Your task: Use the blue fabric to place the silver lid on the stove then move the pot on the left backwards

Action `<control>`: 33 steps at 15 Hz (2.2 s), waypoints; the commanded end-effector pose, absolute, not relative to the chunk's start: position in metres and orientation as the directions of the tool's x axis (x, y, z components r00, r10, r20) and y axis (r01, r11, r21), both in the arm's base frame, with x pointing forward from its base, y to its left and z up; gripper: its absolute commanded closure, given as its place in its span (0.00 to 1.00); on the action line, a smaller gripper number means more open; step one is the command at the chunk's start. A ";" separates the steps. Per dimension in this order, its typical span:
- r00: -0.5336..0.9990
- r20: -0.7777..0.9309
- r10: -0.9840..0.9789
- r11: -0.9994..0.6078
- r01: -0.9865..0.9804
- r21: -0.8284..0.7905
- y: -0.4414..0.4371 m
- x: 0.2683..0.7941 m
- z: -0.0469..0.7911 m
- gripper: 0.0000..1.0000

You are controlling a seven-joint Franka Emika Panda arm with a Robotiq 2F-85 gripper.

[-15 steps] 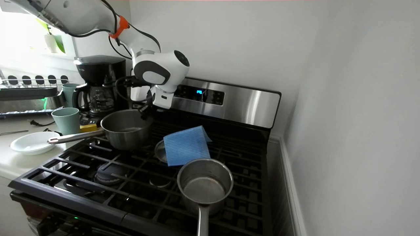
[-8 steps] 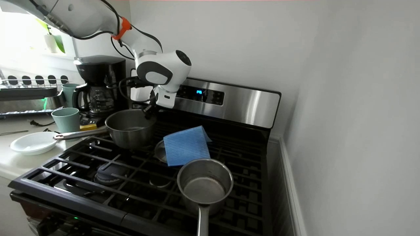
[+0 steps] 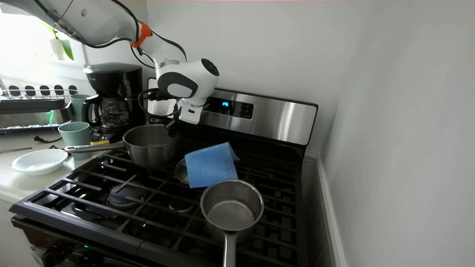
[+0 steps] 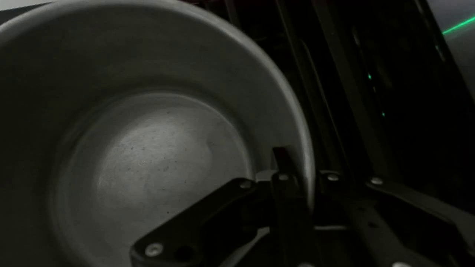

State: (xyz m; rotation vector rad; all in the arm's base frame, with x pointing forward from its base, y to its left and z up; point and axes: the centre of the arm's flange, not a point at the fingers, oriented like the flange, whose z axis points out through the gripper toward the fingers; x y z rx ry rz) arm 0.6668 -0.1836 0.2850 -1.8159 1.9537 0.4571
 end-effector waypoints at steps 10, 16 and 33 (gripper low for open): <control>-0.083 -0.509 -0.857 0.134 -0.989 -0.064 -0.190 0.683 0.283 0.98; -0.083 -0.495 -0.865 0.137 -0.988 -0.074 -0.190 0.681 0.295 0.50; 0.337 -0.184 -0.923 -0.331 -0.941 -0.065 -0.184 0.617 0.436 0.00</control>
